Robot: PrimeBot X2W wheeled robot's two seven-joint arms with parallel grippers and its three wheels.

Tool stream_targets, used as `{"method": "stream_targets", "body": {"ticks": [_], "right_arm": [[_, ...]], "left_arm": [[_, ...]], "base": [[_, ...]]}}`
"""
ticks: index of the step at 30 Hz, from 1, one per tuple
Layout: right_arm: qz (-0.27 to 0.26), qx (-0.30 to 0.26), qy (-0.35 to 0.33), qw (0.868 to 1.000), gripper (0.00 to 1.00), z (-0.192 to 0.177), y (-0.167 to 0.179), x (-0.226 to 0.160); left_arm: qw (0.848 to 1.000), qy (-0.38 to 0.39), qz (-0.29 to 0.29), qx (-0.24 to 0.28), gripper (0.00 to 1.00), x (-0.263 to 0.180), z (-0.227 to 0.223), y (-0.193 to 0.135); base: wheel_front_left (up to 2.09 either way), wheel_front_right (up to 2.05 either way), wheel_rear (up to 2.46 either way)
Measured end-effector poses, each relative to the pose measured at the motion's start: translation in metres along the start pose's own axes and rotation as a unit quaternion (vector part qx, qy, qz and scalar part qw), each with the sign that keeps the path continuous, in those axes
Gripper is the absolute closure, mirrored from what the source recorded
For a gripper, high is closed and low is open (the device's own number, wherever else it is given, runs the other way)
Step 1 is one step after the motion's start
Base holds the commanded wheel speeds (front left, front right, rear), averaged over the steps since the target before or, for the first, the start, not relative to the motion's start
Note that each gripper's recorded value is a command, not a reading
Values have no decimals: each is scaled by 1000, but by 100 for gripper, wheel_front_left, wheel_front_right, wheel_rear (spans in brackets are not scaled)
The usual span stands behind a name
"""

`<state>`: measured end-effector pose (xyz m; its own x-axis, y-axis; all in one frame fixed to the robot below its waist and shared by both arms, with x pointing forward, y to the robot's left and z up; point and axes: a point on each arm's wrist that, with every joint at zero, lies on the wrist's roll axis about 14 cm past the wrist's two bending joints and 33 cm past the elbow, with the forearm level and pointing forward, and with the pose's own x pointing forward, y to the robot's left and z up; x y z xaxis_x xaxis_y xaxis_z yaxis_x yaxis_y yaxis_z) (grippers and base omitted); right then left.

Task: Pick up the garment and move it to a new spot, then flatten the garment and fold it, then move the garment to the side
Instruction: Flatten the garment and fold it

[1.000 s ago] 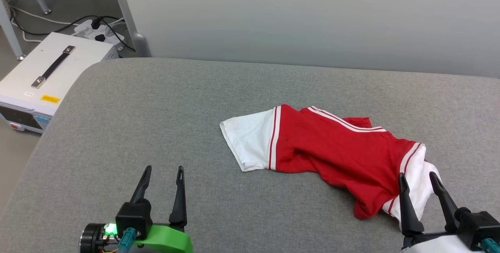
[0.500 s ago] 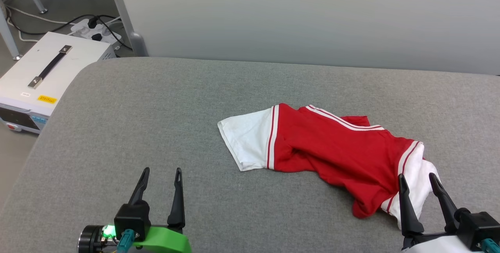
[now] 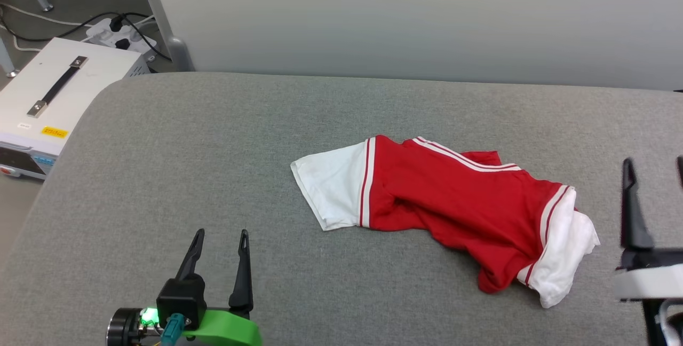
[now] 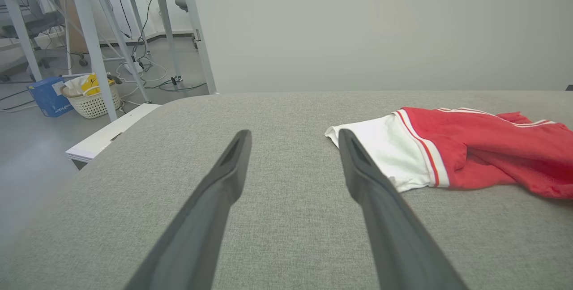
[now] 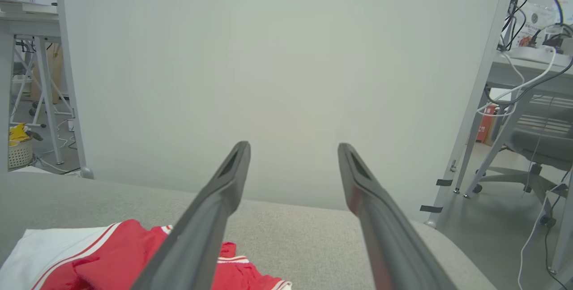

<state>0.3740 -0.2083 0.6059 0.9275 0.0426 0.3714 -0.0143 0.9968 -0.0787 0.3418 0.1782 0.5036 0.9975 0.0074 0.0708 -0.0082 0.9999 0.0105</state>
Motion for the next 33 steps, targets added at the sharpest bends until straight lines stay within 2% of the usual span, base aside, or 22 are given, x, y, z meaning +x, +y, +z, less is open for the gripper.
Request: {"method": "stream_targets", "body": {"ticks": [4,7,12,15,18,24,26,28,33], "right_arm": [[10,-46,-43,998,0,26,-19,22],[34,-56,-26,998,0,17,-21,27],[93,-57,75,991,0,-25,-19,33],[121,-36,168,978,0,-51,-13,29],[148,-32,277,949,0,-82,-12,13],[183,-18,475,861,0,-136,-15,-31],[187,-14,510,839,0,-146,-15,-38],[190,-16,535,823,0,-155,-15,-40],[191,-12,575,795,0,-182,-12,-39]], "left_arm": [[1000,7,-8,1,0,4,-4,-5],[1000,10,-12,1,0,7,-7,-7],[1000,13,-17,0,0,12,-9,-10],[1000,15,-18,1,0,13,-11,-11],[1000,17,-19,0,0,15,-12,-12],[1000,16,-19,0,0,26,-13,-12],[1000,18,-19,0,0,29,-15,-12],[1000,21,-20,0,0,33,-17,-13],[999,24,-21,1,0,46,-21,-14]], "base": [[0,0,0],[0,0,0],[0,0,0],[0,0,0],[0,0,0],[0,0,0],[0,0,0],[0,0,0],[0,0,0]]}}
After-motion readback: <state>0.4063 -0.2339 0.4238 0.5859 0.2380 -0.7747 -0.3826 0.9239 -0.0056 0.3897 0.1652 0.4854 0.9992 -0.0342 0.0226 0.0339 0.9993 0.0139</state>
